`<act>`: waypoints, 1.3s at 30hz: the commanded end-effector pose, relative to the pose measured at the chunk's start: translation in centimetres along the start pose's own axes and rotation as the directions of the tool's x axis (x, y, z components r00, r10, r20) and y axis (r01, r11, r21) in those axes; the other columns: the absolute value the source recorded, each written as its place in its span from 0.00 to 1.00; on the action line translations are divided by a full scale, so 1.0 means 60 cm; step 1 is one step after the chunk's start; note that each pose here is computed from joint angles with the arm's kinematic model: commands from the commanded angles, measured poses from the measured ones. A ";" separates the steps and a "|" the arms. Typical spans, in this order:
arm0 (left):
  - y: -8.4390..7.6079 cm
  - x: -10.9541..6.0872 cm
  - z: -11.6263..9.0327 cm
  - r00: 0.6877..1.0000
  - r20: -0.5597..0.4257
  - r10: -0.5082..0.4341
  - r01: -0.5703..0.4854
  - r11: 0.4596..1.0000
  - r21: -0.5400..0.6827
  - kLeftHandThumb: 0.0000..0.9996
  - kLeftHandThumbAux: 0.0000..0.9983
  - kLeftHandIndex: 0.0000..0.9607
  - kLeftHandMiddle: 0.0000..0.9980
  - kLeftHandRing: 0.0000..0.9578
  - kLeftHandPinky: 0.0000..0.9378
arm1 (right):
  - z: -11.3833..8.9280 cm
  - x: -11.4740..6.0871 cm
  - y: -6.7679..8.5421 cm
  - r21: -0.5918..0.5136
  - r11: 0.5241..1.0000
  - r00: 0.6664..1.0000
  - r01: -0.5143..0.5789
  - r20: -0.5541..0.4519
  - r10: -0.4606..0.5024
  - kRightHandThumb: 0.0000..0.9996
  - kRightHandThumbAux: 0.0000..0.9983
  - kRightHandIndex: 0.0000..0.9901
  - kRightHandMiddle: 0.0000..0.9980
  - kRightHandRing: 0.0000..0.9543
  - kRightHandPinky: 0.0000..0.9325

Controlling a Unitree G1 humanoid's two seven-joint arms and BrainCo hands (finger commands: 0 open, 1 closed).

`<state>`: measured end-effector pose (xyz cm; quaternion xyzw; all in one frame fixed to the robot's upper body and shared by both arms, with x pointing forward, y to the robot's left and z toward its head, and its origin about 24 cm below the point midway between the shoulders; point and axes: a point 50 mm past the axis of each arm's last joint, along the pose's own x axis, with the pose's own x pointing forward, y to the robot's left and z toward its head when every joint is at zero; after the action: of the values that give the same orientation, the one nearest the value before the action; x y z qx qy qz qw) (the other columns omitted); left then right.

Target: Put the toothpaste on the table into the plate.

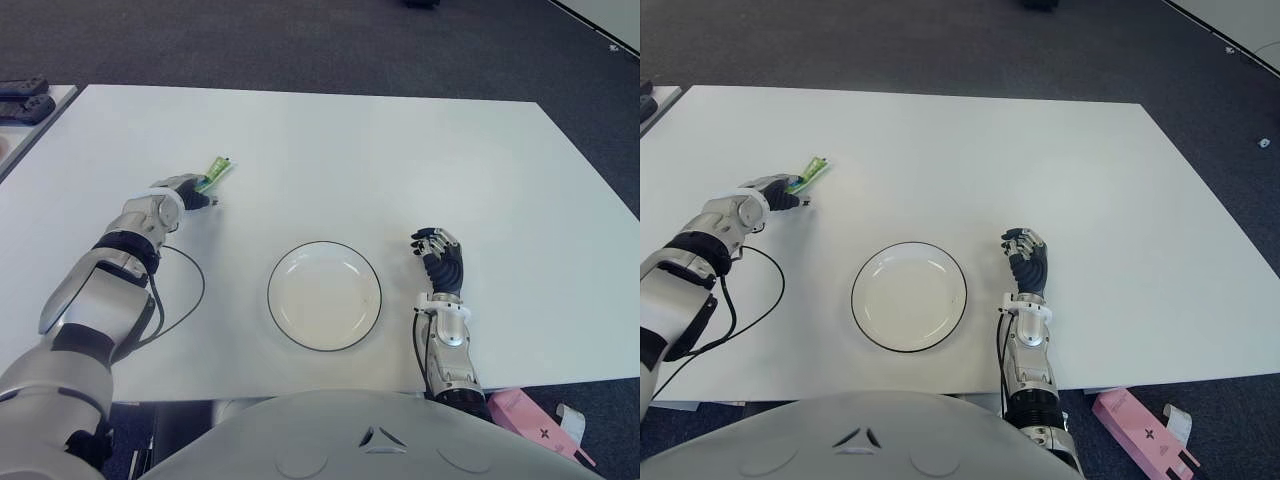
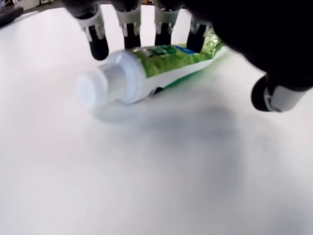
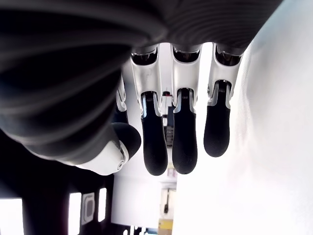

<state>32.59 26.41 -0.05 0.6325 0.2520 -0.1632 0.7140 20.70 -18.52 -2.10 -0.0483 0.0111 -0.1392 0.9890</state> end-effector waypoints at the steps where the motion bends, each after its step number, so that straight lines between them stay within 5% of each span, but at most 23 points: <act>1: -0.080 -0.007 0.009 0.985 0.045 -0.164 0.163 0.986 0.020 0.45 0.33 0.00 0.00 0.00 0.09 | -0.009 -0.001 0.001 -0.001 1.000 1.000 -0.009 -0.021 0.009 0.71 0.73 0.44 0.50 0.53 0.54; 20: -0.086 -0.060 0.046 0.969 0.240 -0.062 0.051 0.997 0.051 0.45 0.27 0.00 0.00 0.00 0.12 | -0.010 0.000 0.004 -0.005 1.000 0.999 -0.008 -0.031 0.008 0.71 0.73 0.44 0.50 0.54 0.54; 39: -0.047 -0.084 0.059 0.955 0.295 0.044 -0.068 0.995 0.069 0.48 0.29 0.00 0.04 0.08 0.20 | -0.010 -0.002 0.006 0.006 1.000 0.999 -0.015 -0.047 0.015 0.71 0.73 0.44 0.50 0.53 0.53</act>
<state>27.80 21.75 1.15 0.6290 0.1077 -0.2467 0.7293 21.02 -18.31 -2.04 -0.0470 0.0118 -0.1318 0.9901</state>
